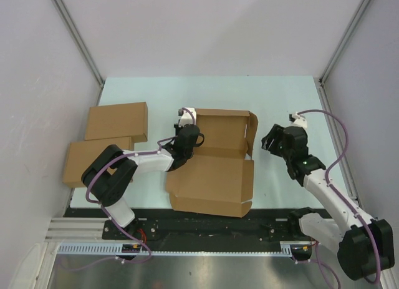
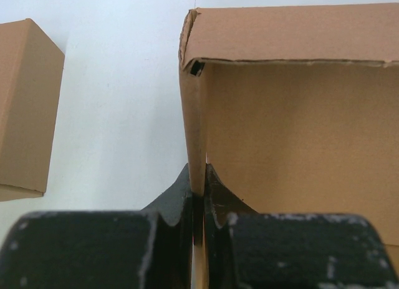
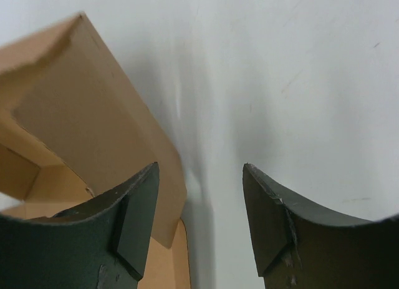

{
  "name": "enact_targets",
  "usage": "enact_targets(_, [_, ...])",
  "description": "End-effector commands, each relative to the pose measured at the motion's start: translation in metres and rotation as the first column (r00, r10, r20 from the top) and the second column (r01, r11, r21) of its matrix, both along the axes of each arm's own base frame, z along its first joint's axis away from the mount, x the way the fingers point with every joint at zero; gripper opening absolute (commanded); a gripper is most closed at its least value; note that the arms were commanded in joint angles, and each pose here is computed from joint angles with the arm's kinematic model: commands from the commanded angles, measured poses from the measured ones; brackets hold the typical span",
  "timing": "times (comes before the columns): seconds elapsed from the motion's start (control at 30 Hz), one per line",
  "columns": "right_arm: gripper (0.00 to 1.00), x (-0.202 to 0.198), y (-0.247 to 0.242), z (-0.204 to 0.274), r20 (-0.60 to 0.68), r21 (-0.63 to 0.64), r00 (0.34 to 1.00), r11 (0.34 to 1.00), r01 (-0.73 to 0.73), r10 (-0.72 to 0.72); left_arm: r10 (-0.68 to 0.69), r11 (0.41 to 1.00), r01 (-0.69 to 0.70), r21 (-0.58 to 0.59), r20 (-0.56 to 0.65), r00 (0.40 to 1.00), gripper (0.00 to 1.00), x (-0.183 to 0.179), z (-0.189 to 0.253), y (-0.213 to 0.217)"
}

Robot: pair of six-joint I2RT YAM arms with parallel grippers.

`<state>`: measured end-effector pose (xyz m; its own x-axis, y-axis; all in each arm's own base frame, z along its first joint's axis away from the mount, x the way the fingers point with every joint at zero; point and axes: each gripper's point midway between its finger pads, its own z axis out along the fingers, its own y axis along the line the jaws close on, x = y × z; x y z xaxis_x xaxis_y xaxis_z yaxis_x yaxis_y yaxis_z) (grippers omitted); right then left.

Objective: Fold the paper box

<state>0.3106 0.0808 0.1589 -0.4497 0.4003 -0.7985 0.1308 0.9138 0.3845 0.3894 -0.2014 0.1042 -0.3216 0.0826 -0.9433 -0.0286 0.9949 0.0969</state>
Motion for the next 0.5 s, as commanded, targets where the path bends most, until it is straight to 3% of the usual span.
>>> enact_targets(0.0, [0.62,0.008,0.03,-0.003,0.014,0.086,0.993,0.989,-0.117,0.116,0.012,1.0,-0.012,0.018,-0.005,1.0,0.0,-0.005,-0.001,0.006])
enact_targets(0.47, [0.64,0.024,0.073,-0.019,0.026,0.102,0.967,0.962,-0.254,0.253,0.006,1.0,-0.006,0.018,-0.013,1.0,0.0,-0.004,-0.004,0.004])
